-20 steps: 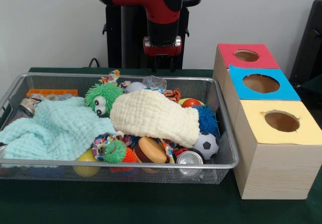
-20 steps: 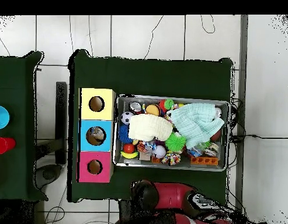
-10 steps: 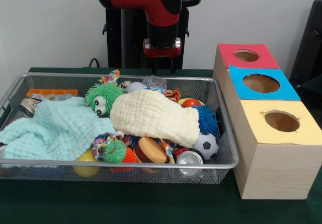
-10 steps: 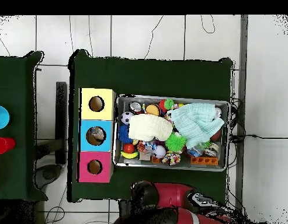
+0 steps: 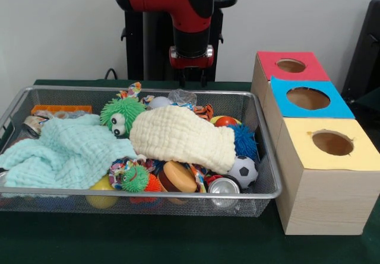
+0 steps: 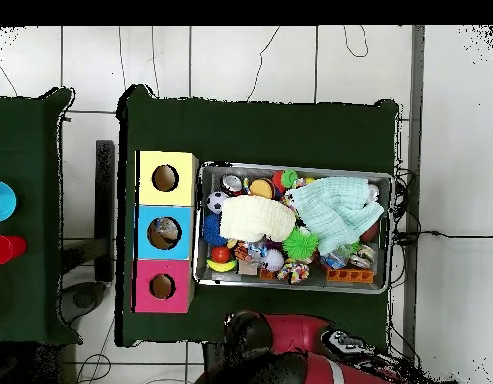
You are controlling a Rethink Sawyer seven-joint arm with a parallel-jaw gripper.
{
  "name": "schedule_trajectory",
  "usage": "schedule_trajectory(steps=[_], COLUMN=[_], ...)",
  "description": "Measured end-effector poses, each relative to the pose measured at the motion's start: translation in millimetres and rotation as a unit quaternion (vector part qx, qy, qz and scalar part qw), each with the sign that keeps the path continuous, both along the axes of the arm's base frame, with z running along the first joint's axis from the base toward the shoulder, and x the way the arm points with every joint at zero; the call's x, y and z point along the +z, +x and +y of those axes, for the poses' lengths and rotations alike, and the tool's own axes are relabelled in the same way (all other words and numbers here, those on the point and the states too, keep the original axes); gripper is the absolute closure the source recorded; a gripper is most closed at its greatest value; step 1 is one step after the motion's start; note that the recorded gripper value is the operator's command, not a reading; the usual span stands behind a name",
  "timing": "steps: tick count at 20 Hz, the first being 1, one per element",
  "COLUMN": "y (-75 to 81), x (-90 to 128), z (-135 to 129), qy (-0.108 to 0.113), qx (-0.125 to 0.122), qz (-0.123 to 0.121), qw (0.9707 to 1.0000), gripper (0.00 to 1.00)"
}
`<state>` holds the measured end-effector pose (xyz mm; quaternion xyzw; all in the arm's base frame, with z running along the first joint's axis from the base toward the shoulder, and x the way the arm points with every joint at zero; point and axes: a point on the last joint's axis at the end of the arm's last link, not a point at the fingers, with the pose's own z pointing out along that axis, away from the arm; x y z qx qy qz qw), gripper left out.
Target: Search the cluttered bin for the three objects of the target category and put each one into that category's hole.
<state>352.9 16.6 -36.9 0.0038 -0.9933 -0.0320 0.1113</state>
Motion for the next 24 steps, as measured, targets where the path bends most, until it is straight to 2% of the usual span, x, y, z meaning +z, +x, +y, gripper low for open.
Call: schedule_trajectory(steps=[11, 15, 24], y=[24.5, 31.0, 59.2], x=[21.8, 23.7, 23.4], z=[-8.2, -7.9, -6.1], qy=[-0.012, -0.012, -0.01], qx=[0.003, 0.006, 0.013], qz=[-0.02, -0.024, -0.041], qw=[0.9997, 0.9996, 0.999], gripper=[0.0, 0.0, 0.0])
